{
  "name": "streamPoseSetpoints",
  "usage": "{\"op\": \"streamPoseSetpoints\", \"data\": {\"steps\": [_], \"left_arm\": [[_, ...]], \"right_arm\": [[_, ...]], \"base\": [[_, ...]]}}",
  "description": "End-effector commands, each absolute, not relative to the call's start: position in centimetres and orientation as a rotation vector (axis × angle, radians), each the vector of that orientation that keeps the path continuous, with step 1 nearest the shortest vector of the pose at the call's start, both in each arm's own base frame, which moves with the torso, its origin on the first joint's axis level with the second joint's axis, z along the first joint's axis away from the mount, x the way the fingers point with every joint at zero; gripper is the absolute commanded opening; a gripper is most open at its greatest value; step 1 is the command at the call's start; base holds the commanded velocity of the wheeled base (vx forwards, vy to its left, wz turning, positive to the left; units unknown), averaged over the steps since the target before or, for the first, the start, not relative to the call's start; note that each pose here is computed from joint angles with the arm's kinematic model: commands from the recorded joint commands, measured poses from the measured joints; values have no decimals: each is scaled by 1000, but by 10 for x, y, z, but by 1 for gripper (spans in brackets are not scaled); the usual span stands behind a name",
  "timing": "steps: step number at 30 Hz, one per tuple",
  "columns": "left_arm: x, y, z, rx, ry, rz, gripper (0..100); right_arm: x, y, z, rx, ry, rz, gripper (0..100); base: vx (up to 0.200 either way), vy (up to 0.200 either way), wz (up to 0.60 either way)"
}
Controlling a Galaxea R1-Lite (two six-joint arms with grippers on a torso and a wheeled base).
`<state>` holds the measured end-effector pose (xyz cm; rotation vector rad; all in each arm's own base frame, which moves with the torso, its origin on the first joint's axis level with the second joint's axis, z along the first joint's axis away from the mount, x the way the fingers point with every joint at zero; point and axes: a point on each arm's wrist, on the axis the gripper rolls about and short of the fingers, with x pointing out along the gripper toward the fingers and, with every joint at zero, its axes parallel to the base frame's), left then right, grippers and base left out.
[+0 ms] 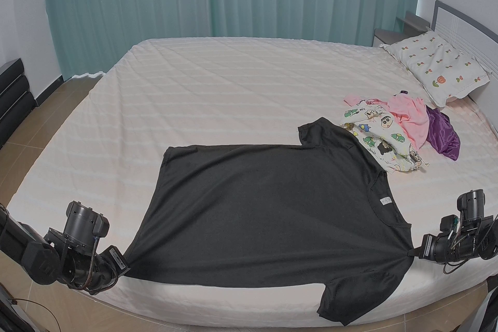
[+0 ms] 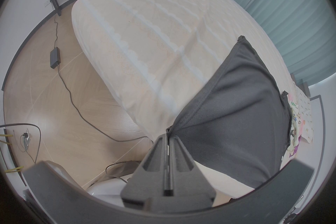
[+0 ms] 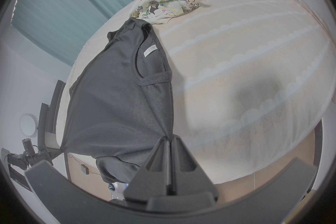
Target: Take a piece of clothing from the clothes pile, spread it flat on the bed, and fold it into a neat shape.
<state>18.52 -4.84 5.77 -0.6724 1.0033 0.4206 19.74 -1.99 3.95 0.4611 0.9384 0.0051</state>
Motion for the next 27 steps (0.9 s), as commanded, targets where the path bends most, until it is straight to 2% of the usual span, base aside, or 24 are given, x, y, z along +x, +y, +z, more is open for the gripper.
{"op": "streamPoseSetpoints", "data": {"steps": [1,2,8,15,23,27], "left_arm": [[189,-50,57,-678,1008,413,100],[189,-50,57,-677,1009,414,100],[198,-51,65,-698,968,401,100],[222,-56,88,-747,866,341,100],[248,-62,113,-829,789,245,100],[258,-62,119,-902,805,195,100]], "right_arm": [[198,-19,37,458,954,14,0],[199,-19,36,457,952,15,100],[203,-21,47,473,884,14,100],[210,-19,75,600,761,7,100],[210,-14,75,595,764,25,100],[209,-11,75,589,770,37,100]], "base": [[0,0,0],[0,0,0],[0,0,0],[0,0,0],[0,0,0],[200,0,0]]}}
